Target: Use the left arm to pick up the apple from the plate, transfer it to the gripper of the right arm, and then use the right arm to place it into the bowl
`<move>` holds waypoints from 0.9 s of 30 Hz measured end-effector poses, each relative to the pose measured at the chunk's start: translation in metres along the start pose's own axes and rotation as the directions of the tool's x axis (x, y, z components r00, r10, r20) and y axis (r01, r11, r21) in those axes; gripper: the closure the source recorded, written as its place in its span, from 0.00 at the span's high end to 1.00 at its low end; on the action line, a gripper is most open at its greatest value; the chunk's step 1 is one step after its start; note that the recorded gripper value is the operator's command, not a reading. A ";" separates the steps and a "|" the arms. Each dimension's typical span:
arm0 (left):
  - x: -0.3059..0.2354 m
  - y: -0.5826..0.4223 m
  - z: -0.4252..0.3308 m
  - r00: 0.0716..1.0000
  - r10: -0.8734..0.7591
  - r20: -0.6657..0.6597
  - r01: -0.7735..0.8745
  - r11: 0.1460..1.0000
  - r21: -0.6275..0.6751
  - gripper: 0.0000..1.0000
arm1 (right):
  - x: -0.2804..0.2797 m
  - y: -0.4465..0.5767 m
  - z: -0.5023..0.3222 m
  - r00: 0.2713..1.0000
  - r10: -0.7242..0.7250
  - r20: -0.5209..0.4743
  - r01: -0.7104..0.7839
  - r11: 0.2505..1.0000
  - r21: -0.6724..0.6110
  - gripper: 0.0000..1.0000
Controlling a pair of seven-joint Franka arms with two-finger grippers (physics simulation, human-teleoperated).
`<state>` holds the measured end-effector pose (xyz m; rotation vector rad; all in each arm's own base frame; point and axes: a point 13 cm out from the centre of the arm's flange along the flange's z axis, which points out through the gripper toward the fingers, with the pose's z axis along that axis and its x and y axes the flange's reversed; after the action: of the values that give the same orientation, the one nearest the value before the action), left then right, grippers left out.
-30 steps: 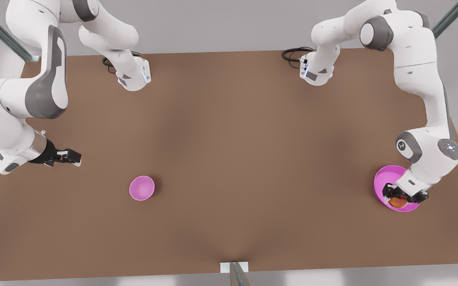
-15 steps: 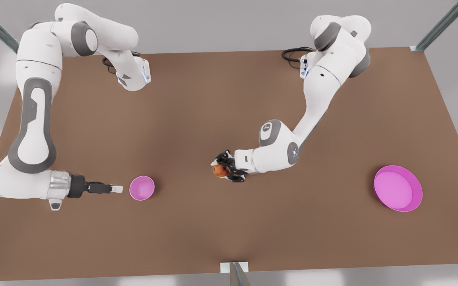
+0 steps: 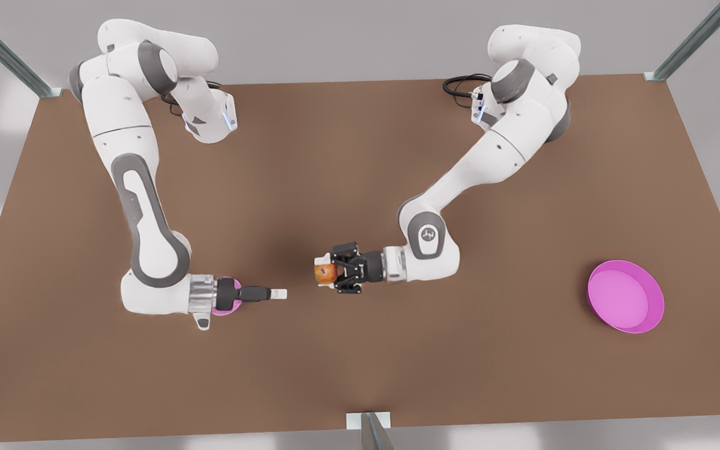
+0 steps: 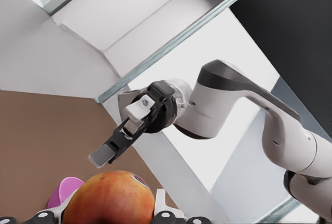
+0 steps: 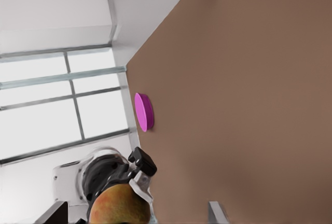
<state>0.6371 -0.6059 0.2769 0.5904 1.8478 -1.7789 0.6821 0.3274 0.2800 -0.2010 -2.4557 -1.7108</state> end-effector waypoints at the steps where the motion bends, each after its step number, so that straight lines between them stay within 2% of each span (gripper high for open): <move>1: 0.002 0.002 0.000 0.999 0.039 0.004 -0.039 0.999 0.004 0.65 | 0.011 -0.001 0.009 1.000 0.000 -0.002 0.000 1.000 0.001 1.00; 4: 0.004 0.002 0.001 0.987 0.161 0.015 -0.161 0.987 0.014 0.65 | 0.033 -0.014 0.011 1.000 0.011 0.018 -0.011 1.000 0.012 1.00; 10: 0.003 0.000 0.002 0.931 0.365 0.026 -0.365 0.931 0.017 0.65 | 0.024 -0.022 0.028 0.996 -0.023 0.082 0.024 1.000 -0.004 1.00; 13: 0.003 -0.001 0.002 0.897 0.441 0.028 -0.442 0.897 0.017 0.65 | 0.024 0.004 0.036 0.992 -0.045 0.118 0.052 0.997 -0.056 1.00; 27: 0.007 0.000 0.002 0.758 0.652 0.033 -0.652 0.758 0.016 0.66 | 0.038 0.024 0.085 0.977 -0.141 0.162 0.154 0.986 -0.066 1.00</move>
<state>0.6322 -0.6077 0.2727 1.0658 1.3465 -1.3171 0.6463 0.4164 0.2802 -0.1713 -2.5753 -1.9232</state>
